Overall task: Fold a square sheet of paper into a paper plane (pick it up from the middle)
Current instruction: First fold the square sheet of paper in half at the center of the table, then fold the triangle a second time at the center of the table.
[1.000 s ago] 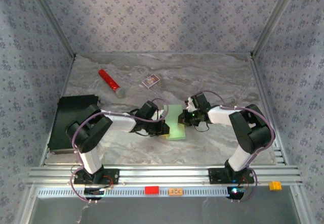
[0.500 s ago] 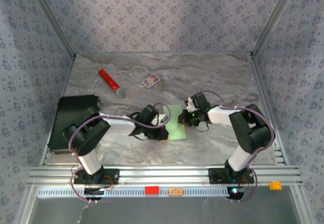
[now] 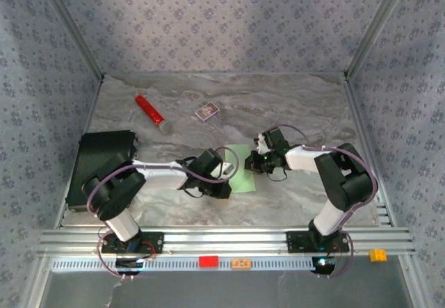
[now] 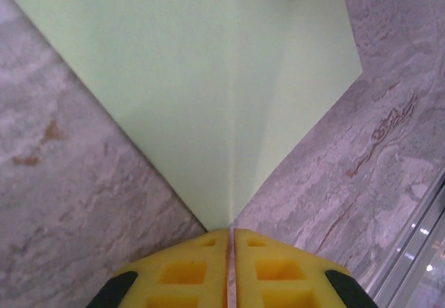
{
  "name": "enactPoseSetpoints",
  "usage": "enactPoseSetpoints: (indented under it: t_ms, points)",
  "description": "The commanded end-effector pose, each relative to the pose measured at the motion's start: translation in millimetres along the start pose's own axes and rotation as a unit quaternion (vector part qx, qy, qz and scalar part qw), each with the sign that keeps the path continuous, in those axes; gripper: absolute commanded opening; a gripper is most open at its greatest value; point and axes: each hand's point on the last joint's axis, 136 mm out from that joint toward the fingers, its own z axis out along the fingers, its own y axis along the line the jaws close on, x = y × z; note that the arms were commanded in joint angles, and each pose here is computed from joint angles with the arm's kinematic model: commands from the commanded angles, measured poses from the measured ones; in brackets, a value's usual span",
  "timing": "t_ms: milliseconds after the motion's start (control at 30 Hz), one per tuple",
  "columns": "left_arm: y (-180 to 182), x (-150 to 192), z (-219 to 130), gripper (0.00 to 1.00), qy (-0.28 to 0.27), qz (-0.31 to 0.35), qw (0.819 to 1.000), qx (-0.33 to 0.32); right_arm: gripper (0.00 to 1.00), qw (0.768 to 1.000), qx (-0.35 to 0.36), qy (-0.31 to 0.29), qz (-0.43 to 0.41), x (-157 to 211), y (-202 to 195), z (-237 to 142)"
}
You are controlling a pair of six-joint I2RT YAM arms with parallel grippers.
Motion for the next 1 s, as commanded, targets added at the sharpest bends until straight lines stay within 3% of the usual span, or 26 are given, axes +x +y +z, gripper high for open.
enactPoseSetpoints:
  t_ms: [0,200,333,500,767,967]
  points:
    - [-6,4,-18,0.10,-0.012,0.000,1.000,-0.006,0.00,0.993,0.095,0.058,0.049,40,-49,5]
    - [-18,-38,-47,0.10,-0.090,-0.031,0.995,0.029,0.00,0.999,0.038,0.035,0.011,18,-11,0]
    - [-10,-68,-60,0.10,-0.130,-0.073,0.987,0.053,0.06,1.000,0.003,0.008,-0.013,-1,17,-11]
    - [-8,-111,-75,0.11,-0.172,-0.107,0.976,0.081,0.17,0.999,0.017,-0.046,-0.013,-11,22,-38]
    - [3,-155,-59,0.12,-0.160,-0.139,0.973,0.095,0.24,0.994,0.041,-0.091,0.052,9,-2,-60]
    - [23,-188,-42,0.13,-0.156,-0.165,0.970,0.088,0.25,0.994,0.025,-0.075,0.074,27,-4,-53]
